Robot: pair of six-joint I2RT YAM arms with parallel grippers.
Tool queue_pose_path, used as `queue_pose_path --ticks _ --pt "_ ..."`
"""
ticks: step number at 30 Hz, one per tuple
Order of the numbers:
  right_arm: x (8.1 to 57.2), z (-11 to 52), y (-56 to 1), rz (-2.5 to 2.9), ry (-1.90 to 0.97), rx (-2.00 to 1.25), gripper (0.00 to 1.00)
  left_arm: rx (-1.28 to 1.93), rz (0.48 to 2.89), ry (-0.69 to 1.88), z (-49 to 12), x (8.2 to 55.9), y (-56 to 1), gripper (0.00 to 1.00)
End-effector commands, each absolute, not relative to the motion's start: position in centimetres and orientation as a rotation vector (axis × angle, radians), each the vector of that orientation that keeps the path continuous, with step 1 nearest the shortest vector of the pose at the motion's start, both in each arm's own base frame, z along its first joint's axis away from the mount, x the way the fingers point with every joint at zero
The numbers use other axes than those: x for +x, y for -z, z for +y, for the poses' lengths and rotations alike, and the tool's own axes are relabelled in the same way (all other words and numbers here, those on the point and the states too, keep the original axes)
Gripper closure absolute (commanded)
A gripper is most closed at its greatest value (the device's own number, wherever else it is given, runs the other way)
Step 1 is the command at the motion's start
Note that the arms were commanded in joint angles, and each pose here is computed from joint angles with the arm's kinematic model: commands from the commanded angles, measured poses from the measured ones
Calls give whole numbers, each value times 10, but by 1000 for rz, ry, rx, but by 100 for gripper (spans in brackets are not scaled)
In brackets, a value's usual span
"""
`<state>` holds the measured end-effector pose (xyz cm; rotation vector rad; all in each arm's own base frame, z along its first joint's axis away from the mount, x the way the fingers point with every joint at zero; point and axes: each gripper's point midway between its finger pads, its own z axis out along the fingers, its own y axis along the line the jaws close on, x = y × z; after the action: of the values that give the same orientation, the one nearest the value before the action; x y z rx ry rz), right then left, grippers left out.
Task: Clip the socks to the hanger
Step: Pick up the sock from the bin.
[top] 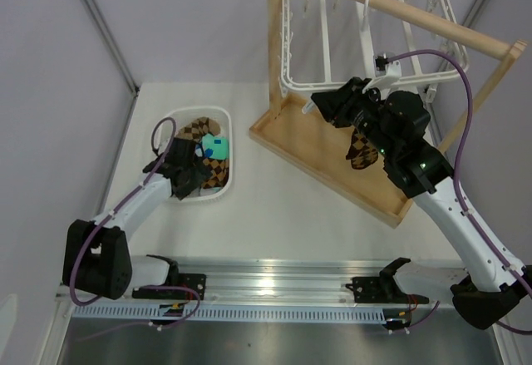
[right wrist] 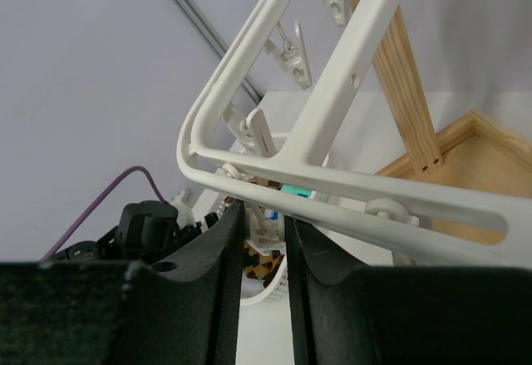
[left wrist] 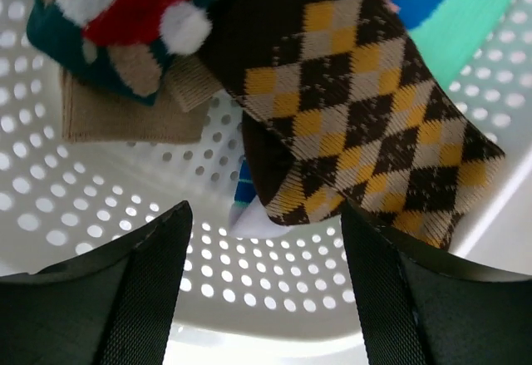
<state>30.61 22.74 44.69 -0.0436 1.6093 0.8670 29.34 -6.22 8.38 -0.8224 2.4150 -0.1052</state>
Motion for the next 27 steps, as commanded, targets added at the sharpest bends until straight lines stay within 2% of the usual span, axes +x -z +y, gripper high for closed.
queue_pose_path --ticks 1,7,27 --pt "306 216 -473 1514 -879 -16 100 -1020 2239 292 -69 314 -102 26" --pt "303 216 -472 1517 -890 -35 100 -1148 2087 410 -63 325 -96 34" --pt "308 210 -467 1527 -886 -28 100 -1225 2010 393 -40 351 -88 33"
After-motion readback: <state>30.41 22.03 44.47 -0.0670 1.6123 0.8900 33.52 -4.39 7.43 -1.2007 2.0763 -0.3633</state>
